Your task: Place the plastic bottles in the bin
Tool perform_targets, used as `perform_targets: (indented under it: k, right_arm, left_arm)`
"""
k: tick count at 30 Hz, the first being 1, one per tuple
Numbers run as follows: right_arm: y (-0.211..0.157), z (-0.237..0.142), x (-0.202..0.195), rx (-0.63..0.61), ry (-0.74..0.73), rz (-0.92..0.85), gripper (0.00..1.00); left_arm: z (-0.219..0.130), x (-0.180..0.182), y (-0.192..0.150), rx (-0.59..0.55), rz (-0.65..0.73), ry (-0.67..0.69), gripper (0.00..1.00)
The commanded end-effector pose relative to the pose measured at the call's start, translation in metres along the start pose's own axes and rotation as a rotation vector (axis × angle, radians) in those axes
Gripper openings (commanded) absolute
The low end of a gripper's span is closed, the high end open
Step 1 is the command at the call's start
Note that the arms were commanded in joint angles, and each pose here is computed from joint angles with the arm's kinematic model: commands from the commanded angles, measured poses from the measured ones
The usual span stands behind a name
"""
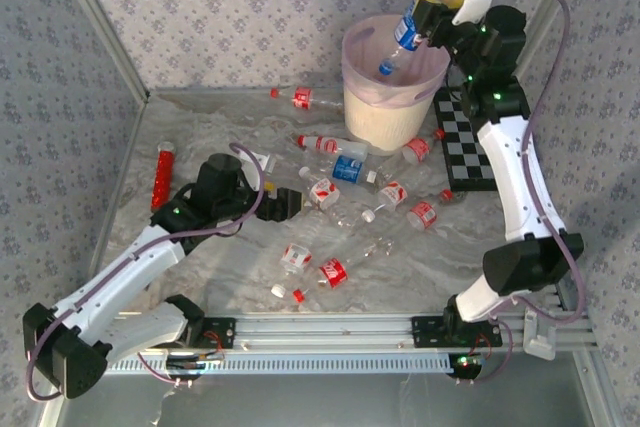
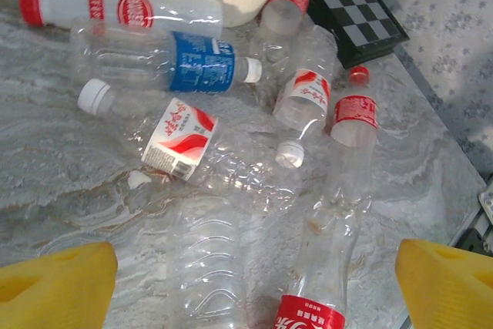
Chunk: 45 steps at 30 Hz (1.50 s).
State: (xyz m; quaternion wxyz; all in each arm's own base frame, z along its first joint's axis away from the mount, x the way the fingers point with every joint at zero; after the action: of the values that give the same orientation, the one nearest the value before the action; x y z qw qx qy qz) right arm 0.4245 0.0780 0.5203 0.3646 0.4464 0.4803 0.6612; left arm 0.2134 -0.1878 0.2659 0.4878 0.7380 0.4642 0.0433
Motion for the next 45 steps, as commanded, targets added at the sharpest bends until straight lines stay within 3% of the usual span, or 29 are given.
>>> perform_targets:
  k: [1, 7, 13, 20, 22, 26, 31, 35, 39, 45]
  right_arm:
    - [0.0, 0.014, -0.01, -0.049, -0.047, -0.13, 0.12]
    - [-0.049, 0.029, -0.024, 0.067, -0.059, -0.216, 0.11]
    - [-0.092, 0.037, -0.034, 0.174, -0.049, -0.218, 0.13]
    - [-0.119, 0.039, -0.039, 0.229, -0.046, -0.178, 0.28]
    - [-0.119, 0.039, -0.04, 0.237, -0.052, -0.178, 0.36]
    - [-0.108, 0.036, -0.035, 0.244, -0.046, -0.186, 0.63]
    - [-0.079, 0.025, -0.024, 0.233, -0.065, -0.212, 0.88]
    - [-0.057, 0.009, -0.016, 0.242, -0.096, -0.22, 0.95]
    - [-0.037, -0.015, -0.011, 0.276, -0.161, -0.166, 0.96]
    - [-0.044, -0.056, -0.001, 0.394, -0.192, 0.031, 0.96]
  left_arm:
    - [0.0, 0.012, 0.008, -0.052, -0.109, 0.045, 0.91]
    - [0.006, 0.05, 0.006, -0.08, -0.365, 0.134, 0.87]
    - [0.015, 0.064, 0.014, -0.097, -0.443, 0.159, 0.85]
    - [0.033, 0.079, 0.03, -0.107, -0.519, 0.197, 0.81]
    - [0.038, 0.083, 0.037, -0.125, -0.532, 0.195, 0.8]
    - [0.05, 0.096, 0.051, -0.155, -0.571, 0.191, 0.81]
    - [0.08, 0.123, 0.073, -0.194, -0.713, 0.147, 0.83]
    - [0.11, 0.14, 0.093, -0.215, -0.773, 0.142, 0.86]
    - [0.145, 0.159, 0.116, -0.219, -0.828, 0.165, 0.88]
    - [0.189, 0.208, 0.144, -0.243, -0.92, 0.327, 0.87]
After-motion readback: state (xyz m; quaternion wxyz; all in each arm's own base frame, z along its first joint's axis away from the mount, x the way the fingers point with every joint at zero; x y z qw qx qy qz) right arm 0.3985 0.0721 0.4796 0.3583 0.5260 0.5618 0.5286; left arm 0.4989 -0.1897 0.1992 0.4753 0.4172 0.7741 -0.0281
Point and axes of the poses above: each hand's point on the last joint's axis, 136 mm out from that joint toward the fingers, its own z axis out along the fingers, its own x axis along the line the jaws close on, y = z × x, the point moved 6 cm from there along -z, back along the fingers, and after that the axes turned 6 degrees about z, right-handed, at the moved point
